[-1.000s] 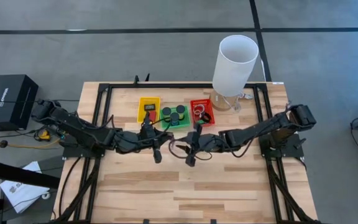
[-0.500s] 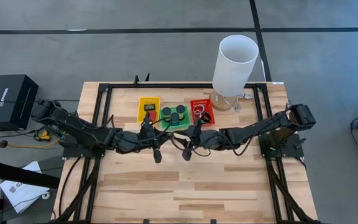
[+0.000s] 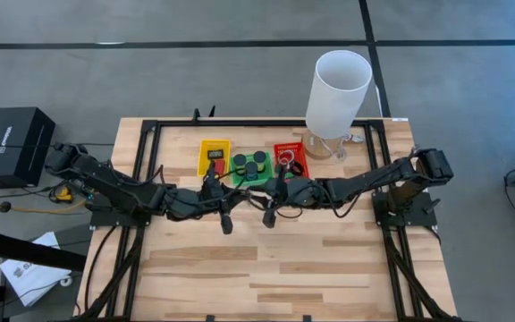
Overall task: Pick & Place Office items
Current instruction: Put the brown wrist watch into the red basket
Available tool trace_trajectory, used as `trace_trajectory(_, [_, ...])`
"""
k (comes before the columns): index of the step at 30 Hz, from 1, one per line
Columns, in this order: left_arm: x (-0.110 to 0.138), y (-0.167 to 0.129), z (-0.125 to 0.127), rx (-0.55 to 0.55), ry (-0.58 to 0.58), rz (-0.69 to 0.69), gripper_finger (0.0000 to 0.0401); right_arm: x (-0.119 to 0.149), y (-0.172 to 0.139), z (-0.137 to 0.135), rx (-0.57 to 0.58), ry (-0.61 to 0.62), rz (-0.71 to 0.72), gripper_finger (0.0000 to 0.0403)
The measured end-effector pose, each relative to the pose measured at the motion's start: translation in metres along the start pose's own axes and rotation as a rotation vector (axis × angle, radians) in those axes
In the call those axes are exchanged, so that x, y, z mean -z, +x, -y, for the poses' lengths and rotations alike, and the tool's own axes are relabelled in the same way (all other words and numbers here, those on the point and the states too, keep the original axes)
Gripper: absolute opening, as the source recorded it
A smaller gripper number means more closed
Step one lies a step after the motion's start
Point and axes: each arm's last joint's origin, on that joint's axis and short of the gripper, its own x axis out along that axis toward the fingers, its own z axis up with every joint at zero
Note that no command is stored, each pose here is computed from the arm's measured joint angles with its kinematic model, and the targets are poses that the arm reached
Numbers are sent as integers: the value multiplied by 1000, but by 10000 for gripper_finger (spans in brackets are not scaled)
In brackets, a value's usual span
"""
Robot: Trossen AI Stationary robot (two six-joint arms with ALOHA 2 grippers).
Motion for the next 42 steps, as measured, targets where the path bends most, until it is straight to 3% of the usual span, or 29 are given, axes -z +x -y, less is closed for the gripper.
trace_trajectory(11, [-1, 2, -4, -40, -50, 14, 26, -3, -1, -3, -30, -22, 31, 66])
trace_trajectory(17, [-1, 2, -4, -43, -49, 14, 26, -2, -1, -4, -66, -32, 22, 9])
trace_trajectory(29, [-1, 2, -4, -43, -46, 11, 27, 2, -1, -4, -67, -45, -22, 4])
trace_trajectory(42, [16, 9, -20, -95, -19, -28, 122, 15, -6, -13, -76, -62, -142, 2])
